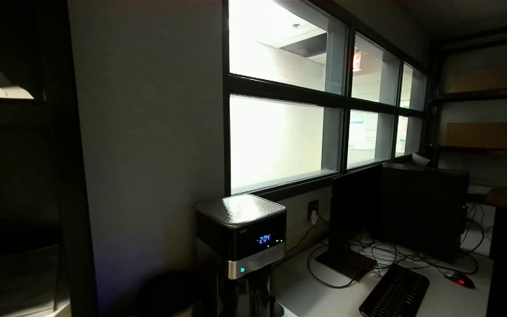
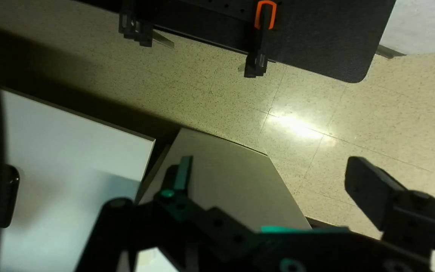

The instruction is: Press the coffee maker button

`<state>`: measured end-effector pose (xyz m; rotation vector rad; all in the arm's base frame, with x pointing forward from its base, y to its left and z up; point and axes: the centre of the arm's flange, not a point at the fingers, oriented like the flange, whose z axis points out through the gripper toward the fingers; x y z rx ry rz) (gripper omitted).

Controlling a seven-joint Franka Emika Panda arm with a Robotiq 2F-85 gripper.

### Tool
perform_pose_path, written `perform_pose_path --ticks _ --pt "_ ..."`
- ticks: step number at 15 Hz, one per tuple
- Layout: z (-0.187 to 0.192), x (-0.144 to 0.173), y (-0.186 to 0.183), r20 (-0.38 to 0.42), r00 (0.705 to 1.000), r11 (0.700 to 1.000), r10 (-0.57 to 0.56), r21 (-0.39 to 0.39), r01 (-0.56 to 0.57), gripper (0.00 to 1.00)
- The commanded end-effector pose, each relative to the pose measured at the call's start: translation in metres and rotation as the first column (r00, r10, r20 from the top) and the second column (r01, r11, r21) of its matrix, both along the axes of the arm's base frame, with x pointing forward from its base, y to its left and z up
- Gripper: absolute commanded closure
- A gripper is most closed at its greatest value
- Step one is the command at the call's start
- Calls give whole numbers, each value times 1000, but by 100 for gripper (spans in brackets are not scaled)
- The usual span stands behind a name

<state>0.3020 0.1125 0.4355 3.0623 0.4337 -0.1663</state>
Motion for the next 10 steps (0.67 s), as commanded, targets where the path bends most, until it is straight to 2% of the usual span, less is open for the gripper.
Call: perform_pose_path --ticks 1,6,10 --pt "0 0 0 0 1000 1000 0 0 0 0" --pt "0 0 0 0 1000 1000 0 0 0 0" --pt "-6 24 3 36 999 999 33 -5 -33 0"
